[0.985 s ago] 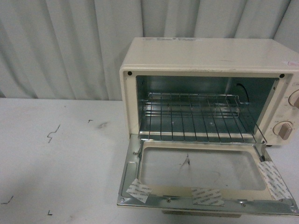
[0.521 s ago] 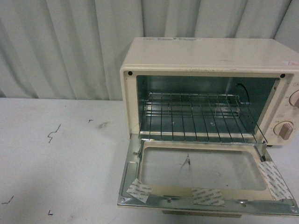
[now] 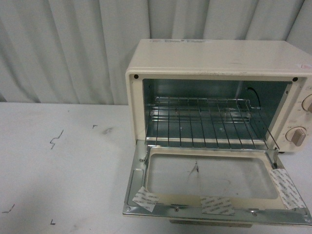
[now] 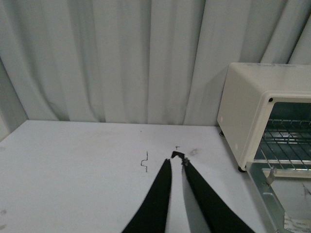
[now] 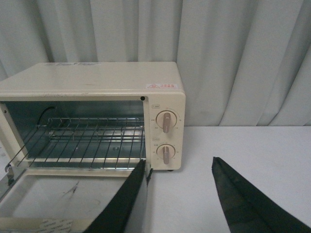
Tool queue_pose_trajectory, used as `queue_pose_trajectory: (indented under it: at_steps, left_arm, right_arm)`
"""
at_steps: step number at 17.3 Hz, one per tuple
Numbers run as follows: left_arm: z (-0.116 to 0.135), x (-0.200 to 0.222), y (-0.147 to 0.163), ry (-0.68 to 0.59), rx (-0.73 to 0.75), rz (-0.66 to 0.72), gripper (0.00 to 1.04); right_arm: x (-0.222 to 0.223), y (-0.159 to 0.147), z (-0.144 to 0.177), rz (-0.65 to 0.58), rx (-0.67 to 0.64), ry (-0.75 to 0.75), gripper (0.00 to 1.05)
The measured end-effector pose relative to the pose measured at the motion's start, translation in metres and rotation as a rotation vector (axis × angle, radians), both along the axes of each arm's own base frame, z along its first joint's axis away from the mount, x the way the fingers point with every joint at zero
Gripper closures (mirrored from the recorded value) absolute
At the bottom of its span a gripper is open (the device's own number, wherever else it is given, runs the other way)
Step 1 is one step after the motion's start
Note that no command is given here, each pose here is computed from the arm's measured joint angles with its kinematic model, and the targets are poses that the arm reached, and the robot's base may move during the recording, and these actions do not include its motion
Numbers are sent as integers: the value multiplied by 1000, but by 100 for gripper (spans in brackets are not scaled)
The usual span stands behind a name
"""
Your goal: Open oven
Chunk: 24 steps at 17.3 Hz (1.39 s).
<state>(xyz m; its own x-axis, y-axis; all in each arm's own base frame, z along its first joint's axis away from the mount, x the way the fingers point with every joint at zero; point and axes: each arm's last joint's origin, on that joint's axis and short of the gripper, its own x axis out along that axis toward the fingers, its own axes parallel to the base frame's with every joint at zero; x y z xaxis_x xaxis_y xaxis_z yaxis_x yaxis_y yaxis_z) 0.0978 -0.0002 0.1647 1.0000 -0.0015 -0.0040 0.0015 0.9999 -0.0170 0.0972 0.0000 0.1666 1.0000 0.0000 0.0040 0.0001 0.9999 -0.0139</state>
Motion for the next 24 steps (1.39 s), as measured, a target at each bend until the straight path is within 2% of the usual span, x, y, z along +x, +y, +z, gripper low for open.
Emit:
queue_pose_trajectory:
  at_steps: [6,7,8,11,13,24]
  left_arm:
    - [0,0,0,0,0,0,46]
    - [0,0,0,0,0,0,39]
    - [0,0,0,0,0,0,30]
    - [0,0,0,0,1,0,5]
    - [0,0,0,0,0,0,7]
    - [0,0,0,0,1,0,7]
  right_arm:
    - [0,0,0,0,0,0,8]
    - [0,0,0,0,1,0,4]
    - [0,0,0,0,1,0,7]
    - [0,0,0,0,1,0,6]
    - [0,0,0,0,1,0,6]
    - [0,0,0,0,1,0,6]
